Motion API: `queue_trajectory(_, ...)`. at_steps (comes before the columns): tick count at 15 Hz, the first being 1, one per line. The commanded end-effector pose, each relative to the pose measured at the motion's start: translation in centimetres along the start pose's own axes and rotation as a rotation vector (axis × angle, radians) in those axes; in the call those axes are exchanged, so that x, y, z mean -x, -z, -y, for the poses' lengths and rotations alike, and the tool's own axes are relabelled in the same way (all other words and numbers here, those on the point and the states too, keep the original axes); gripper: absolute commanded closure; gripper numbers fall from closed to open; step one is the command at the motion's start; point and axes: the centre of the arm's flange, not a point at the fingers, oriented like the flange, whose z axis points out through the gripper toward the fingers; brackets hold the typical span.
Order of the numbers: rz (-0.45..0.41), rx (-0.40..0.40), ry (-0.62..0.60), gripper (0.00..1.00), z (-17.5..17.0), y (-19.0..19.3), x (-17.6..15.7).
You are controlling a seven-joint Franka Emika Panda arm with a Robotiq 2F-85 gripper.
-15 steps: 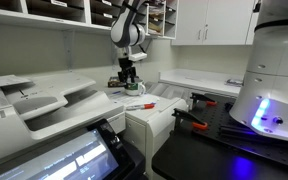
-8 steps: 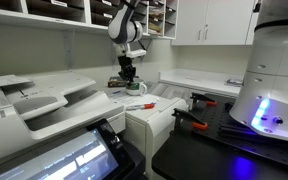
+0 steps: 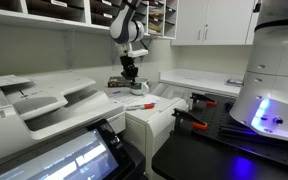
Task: Move the white mug forward
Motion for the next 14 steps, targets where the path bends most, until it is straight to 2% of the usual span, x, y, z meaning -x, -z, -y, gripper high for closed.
queue_trajectory(1, -0.002, -0.019, 0.001, 0.98, 0.2, 2.9, 2.5)
queue_trajectory(6, 0.038, -0.037, 0.041, 0.98, 2.4, 5.3, 6.5)
queue_trajectory(9, 0.052, -0.057, 0.042, 0.98, 4.0, 4.9, 9.1)
queue_trajectory(14, 0.052, -0.045, 0.036, 0.98, 4.9, 2.9, 12.1)
